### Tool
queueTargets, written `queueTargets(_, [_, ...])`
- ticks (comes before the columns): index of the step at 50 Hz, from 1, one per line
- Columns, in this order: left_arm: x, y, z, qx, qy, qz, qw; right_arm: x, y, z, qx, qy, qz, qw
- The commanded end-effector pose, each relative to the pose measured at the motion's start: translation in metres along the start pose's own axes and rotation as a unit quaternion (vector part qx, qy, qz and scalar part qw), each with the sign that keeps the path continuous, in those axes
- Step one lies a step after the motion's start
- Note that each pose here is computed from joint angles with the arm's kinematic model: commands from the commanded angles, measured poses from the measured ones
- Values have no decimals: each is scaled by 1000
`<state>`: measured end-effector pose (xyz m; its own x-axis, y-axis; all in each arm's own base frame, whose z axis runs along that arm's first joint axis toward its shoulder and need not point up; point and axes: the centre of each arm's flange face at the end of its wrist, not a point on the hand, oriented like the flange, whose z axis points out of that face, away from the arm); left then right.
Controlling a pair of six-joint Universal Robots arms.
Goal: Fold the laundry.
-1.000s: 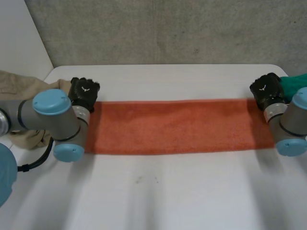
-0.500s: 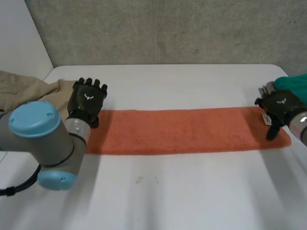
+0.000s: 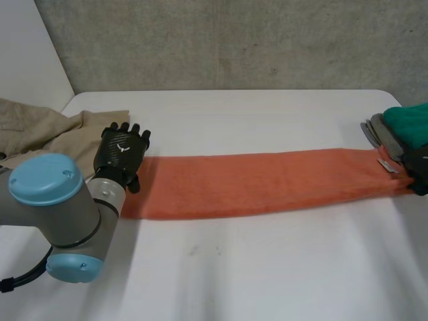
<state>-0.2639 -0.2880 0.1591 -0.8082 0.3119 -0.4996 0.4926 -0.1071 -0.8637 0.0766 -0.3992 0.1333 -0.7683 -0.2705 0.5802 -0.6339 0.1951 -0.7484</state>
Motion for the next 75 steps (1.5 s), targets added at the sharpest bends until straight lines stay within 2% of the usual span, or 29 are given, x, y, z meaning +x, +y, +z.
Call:
queueTargets(1, [-8, -6, -5, 5, -8, -2, 1000, 40, 12, -4, -21, 55, -30, 998])
queueTargets(5, [-13, -7, -9, 5, -13, -2, 1000, 52, 20, -6, -37, 68, -83, 994])
queueTargets(8, [-21, -8, -12, 4, -21, -4, 1000, 47, 11, -10, -27, 64, -97, 993])
queueTargets(12, [-33, -10, -16, 4, -36, -7, 999, 21, -42, -23, 48, 48, -112, 991])
queueTargets(13, [-36, -11, -16, 5, -41, -8, 999, 7, -63, -29, 86, 38, -113, 989])
queueTargets(17, [-49, -18, -18, 13, -59, -21, 998, -37, -104, -42, 174, -6, -128, 976])
queueTargets(21, [-62, -24, -22, 23, -77, -41, 996, -97, -151, -70, 278, -81, -152, 945])
queueTargets(23, [-64, -25, -23, 24, -80, -45, 996, -131, -176, -89, 335, -121, -163, 920])
queueTargets(28, [-64, -24, -29, 23, -77, -47, 996, -211, -201, -120, 404, -206, -179, 873])
queueTargets(29, [-64, -24, -30, 22, -76, -47, 996, -239, -209, -134, 427, -233, -180, 855])
queueTargets(33, [-63, -22, -30, 19, -75, -47, 996, -292, -210, -153, 455, -282, -186, 824])
queueTargets(37, [-61, -19, -30, 15, -71, -46, 996, -333, -191, -158, 452, -321, -192, 810])
queueTargets(41, [-59, -18, -29, 16, -62, -47, 997, -357, -175, -164, 443, -345, -197, 804])
queueTargets(47, [-50, -17, -28, 17, -47, -46, 998, -345, -190, -168, 443, -326, -179, 816])
queueTargets(51, [-44, -20, -26, 24, -37, -45, 998, -314, -212, -172, 416, -292, -114, 853])
queueTargets(52, [-42, -22, -26, 28, -35, -45, 998, -301, -214, -169, 392, -285, -74, 872])
queueTargets(55, [-33, -33, -27, 44, -23, -46, 998, -275, -212, -154, 352, -265, -12, 898])
queueTargets(56, [-30, -34, -27, 47, -18, -46, 998, -256, -209, -143, 325, -249, 27, 912])
queueTargets(60, [-8, -45, -31, 64, 12, -46, 997, -228, -193, -137, 269, -243, 73, 929])
queueTargets(66, [38, -54, -41, 79, 76, -45, 993, -212, -158, -127, 195, -237, 71, 949])
queueTargets(75, [79, -53, -35, 83, 124, -53, 987, -193, -121, -109, 127, -201, 72, 969])
